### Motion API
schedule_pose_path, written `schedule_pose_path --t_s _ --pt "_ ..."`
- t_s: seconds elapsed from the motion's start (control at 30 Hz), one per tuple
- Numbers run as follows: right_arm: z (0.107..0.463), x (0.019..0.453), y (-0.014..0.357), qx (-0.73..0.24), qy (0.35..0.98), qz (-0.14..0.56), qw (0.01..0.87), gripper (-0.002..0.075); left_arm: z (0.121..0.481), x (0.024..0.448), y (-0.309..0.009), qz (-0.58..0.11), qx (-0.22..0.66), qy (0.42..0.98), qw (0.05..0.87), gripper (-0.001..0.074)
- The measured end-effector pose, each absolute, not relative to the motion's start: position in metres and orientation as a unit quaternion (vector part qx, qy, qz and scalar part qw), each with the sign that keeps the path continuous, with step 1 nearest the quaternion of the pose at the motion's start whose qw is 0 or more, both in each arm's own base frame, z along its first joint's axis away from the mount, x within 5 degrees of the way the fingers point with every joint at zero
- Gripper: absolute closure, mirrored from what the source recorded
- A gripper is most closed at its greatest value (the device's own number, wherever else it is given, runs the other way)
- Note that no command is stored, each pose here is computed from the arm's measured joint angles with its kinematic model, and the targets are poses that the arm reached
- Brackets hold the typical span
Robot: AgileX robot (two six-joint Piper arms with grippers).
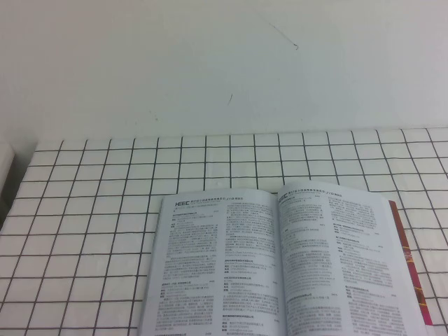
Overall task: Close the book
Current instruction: 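Close the open booklet and leave it lying on the table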
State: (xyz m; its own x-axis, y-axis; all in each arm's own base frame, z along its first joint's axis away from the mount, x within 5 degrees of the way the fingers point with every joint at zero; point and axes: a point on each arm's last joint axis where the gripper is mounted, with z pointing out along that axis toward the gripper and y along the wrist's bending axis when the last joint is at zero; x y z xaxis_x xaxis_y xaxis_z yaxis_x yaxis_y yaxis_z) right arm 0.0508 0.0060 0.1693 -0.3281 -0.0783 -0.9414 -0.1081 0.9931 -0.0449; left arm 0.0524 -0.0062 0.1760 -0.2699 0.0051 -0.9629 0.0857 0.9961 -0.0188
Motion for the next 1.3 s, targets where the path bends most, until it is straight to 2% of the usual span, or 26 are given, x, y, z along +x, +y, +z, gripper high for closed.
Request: schedule_pose_path --t_s 1.07,1.3 --pt "0.1693 0.0508 0.0062 -0.055 0.815 0.016 0.577 0.0729 0.176 0.0524 -0.0059 -0.03 0.031 0.796 0.604 0.0738" --pt "0.1745 0.0533 0.0058 -0.057 0.791 0.01 0.609 0.0729 0.1796 0.0537 -0.0055 -0.028 0.029 0.78 0.624 0.0738"
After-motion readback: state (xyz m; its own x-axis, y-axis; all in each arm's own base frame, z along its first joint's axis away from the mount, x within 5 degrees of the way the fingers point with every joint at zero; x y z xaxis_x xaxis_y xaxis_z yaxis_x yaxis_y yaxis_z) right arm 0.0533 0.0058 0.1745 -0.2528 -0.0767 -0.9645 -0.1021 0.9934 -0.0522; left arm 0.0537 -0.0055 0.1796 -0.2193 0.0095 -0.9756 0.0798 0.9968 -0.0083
